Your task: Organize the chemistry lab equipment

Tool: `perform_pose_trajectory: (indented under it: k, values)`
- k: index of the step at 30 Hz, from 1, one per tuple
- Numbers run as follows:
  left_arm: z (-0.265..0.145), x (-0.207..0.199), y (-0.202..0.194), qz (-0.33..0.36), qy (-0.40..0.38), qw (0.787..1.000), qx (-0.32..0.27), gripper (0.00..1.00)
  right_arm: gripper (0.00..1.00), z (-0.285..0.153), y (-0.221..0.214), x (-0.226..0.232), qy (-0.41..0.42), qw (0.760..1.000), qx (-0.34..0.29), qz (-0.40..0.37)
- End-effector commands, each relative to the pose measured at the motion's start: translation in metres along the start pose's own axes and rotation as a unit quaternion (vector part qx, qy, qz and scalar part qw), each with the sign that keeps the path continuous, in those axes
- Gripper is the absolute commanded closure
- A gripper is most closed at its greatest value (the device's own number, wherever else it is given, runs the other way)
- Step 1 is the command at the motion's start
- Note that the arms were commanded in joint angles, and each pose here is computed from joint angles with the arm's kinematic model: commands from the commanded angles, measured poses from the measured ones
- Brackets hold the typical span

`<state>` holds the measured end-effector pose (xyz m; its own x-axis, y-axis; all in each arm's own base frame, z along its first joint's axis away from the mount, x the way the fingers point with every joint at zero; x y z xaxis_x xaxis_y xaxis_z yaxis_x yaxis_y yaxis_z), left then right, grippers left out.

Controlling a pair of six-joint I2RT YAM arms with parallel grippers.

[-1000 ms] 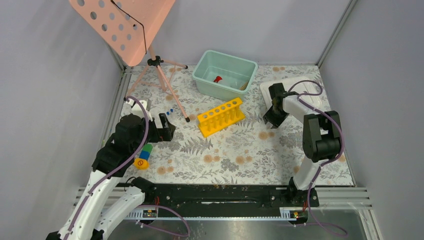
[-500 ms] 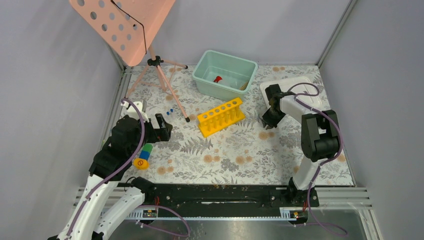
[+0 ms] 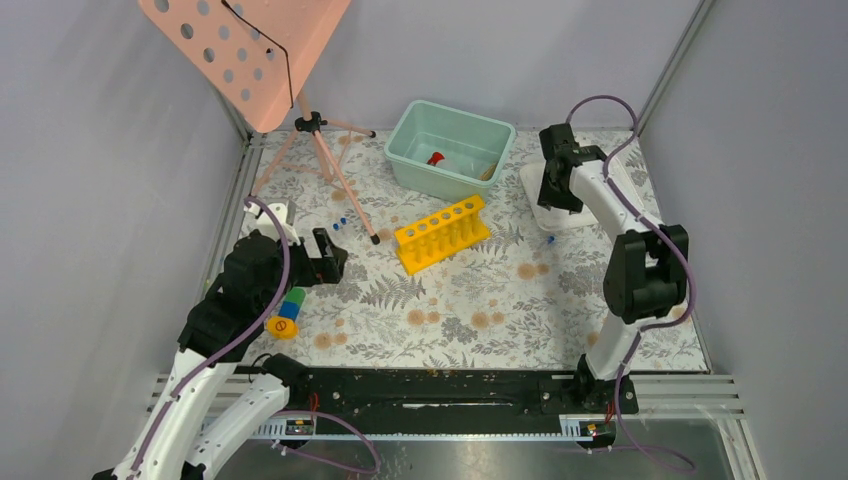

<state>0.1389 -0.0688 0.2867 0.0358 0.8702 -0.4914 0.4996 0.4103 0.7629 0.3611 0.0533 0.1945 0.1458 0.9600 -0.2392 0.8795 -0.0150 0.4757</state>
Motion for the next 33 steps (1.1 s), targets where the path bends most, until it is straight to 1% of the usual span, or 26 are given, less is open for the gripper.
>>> perform_pose_trajectory:
  k: [1,2,4,6,8,10,12,14,18,24,29,33]
  values:
    - [-0.002,-0.011,0.008,-0.004,-0.031,0.999,-0.018,0.01,0.47,0.025,0.002,-0.019,-0.06,0.989,0.036,-0.132]
    - [-0.002,-0.012,0.008,-0.003,-0.032,0.999,-0.017,0.01,0.49,0.027,0.003,-0.018,-0.044,0.986,0.038,-0.154]
    - [-0.003,-0.012,0.007,-0.002,-0.035,0.999,-0.016,0.01,0.5,0.029,-0.001,-0.009,0.035,0.981,0.042,-0.188]
    - [-0.004,-0.013,0.007,0.0,-0.039,0.999,-0.015,0.01,0.52,0.026,-0.005,-0.01,0.06,0.976,0.047,-0.203]
    - [-0.004,-0.015,0.006,0.002,-0.043,0.999,-0.012,0.01,0.53,0.028,-0.01,-0.009,0.081,0.967,0.05,-0.237]
    - [-0.004,-0.016,0.005,0.004,-0.046,0.999,-0.008,0.01,0.56,0.039,-0.016,-0.013,0.064,0.96,0.053,-0.267]
    - [-0.004,-0.017,0.003,0.006,-0.051,0.999,-0.005,0.01,0.63,0.051,-0.019,-0.016,0.042,0.952,0.051,-0.299]
    - [-0.004,-0.018,0.003,0.008,-0.051,0.999,-0.005,0.01,0.66,0.061,-0.023,-0.016,0.039,0.945,0.051,-0.321]
    - [-0.004,-0.018,0.002,0.012,-0.051,0.999,-0.004,0.01,0.67,0.07,-0.032,-0.014,0.051,0.935,0.044,-0.349]
    - [-0.003,-0.018,0.002,0.013,-0.045,0.999,-0.004,0.01,0.68,0.072,-0.038,-0.015,0.054,0.926,0.0,-0.374]
    - [0.0,-0.017,0.001,0.014,-0.04,0.999,-0.001,0.01,0.68,0.077,-0.039,-0.013,0.066,0.915,0.002,-0.397]
    - [0.0,-0.017,0.002,0.014,-0.037,0.999,-0.002,0.01,0.68,0.084,-0.039,-0.009,0.072,0.916,-0.001,-0.396]
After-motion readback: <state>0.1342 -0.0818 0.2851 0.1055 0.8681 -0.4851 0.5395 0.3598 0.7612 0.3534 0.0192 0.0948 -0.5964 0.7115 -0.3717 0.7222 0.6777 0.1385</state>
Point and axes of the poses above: each gripper's point midway between its finger pads, its own z axis out along the fingers, its own x axis along the line the jaws close on, y = z × x, the point moved 8 cm from there along -z, back along the fingers, and after that the axes turned 15 degrees about -z, right-handed, at the moved point
